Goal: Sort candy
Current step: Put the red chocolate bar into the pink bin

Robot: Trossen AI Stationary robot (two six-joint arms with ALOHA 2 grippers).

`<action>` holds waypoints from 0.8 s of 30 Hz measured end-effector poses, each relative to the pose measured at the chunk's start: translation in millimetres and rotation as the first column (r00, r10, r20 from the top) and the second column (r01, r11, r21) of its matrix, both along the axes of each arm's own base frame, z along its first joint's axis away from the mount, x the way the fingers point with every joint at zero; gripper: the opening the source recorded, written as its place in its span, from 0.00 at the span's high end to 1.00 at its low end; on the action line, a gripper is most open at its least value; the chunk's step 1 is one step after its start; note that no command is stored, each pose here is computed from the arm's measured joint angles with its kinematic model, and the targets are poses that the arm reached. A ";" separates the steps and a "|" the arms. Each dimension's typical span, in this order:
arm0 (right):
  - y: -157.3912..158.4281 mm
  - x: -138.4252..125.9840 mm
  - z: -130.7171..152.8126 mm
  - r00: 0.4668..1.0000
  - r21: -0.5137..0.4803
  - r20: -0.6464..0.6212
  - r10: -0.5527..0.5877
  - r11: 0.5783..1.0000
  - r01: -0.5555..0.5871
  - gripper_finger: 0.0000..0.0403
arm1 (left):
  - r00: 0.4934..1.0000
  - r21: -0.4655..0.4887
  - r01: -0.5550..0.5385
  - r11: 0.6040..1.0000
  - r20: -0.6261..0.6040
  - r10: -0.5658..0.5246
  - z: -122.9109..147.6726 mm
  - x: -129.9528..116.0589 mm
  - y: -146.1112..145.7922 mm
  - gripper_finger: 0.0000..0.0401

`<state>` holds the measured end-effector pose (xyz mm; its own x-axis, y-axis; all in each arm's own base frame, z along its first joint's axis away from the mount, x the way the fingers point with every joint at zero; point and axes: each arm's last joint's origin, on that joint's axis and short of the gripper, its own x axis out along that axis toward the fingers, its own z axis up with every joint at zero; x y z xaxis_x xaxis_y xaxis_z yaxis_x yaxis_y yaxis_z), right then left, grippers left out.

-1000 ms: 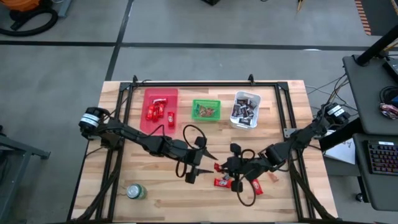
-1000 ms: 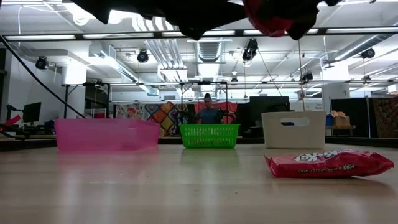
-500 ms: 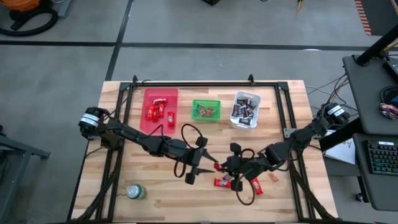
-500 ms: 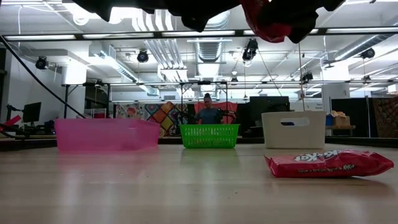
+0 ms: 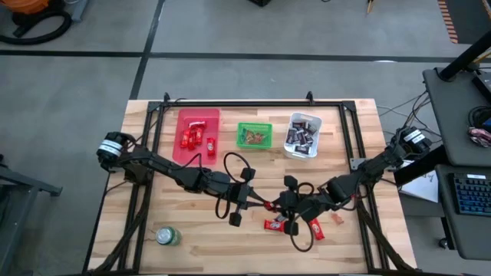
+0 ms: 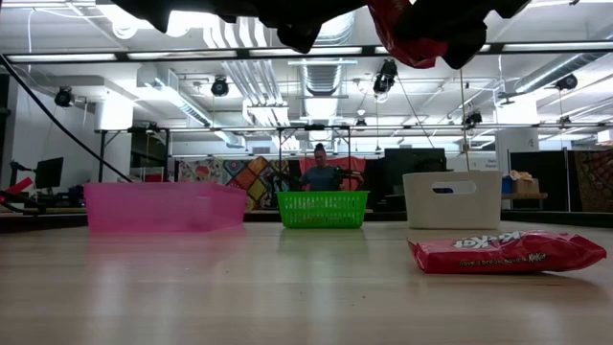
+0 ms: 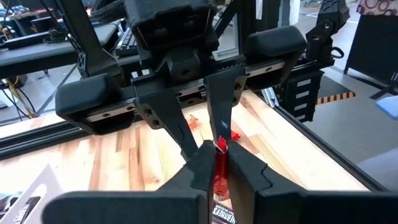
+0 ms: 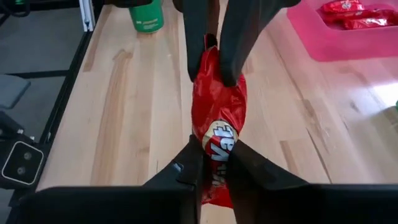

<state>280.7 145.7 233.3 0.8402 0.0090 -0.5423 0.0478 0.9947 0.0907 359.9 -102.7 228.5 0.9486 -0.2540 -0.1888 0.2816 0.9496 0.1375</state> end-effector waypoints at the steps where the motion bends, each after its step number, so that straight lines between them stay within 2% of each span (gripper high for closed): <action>1: -0.5 0.3 0.1 1.000 0.001 0.002 -0.003 1.000 0.003 0.85 | 1.000 0.001 0.000 1.000 -0.003 0.000 0.0 -0.2 0.1 0.97; 5: -2.4 0.4 2.1 0.999 -0.012 0.017 -0.029 1.000 0.029 0.74 | 1.000 0.009 -0.005 1.000 -0.029 0.005 3.0 -3.7 1.2 0.98; 7: -3.9 -0.6 6.3 0.998 -0.021 0.043 -0.053 0.998 0.054 0.68 | 0.997 0.021 -0.042 0.999 -0.064 0.044 5.0 -7.5 3.3 0.99; 10: -7.5 -4.3 12.9 0.993 -0.041 0.065 -0.094 0.994 0.096 0.60 | 0.979 0.075 -0.146 0.987 -0.134 0.155 9.7 -17.3 9.0 0.99; 13: -11.7 -8.5 16.4 0.986 -0.076 0.074 -0.147 0.985 0.153 0.54 | 0.925 0.155 -0.295 0.943 -0.202 0.322 17.4 -32.7 18.4 0.99; 14: -12.7 -9.5 18.2 0.984 -0.082 0.082 -0.160 0.983 0.167 0.52 | 0.892 0.192 -0.354 0.915 -0.226 0.392 18.8 -39.1 22.2 0.99; 16: -13.9 -10.7 21.8 0.979 -0.082 0.101 -0.176 0.979 0.184 0.50 | 0.806 0.266 -0.479 0.837 -0.245 0.539 22.6 -52.5 30.3 0.99; 17: -14.0 -10.8 22.0 0.979 -0.081 0.102 -0.177 0.979 0.185 0.49 | 0.750 0.303 -0.546 0.781 -0.238 0.617 25.8 -60.6 34.8 0.99; 19: -14.0 -10.6 21.4 0.979 -0.084 0.099 -0.177 0.979 0.185 0.48 | 0.617 0.356 -0.683 0.638 -0.188 0.765 32.5 -76.1 44.6 0.99; 21: -13.7 -10.2 20.6 0.980 -0.085 0.097 -0.176 0.979 0.184 0.48 | 0.479 0.386 -0.776 0.499 -0.154 0.864 36.0 -91.6 57.1 0.99; 22: -13.9 -9.7 20.1 0.979 -0.086 0.097 -0.177 0.979 0.186 0.48 | 0.422 0.384 -0.807 0.449 -0.158 0.893 36.7 -98.4 64.5 0.99; 24: -14.7 -8.8 19.1 0.979 -0.088 0.093 -0.181 0.978 0.189 0.48 | 0.325 0.369 -0.848 0.380 -0.203 0.924 37.5 -110.0 82.3 0.99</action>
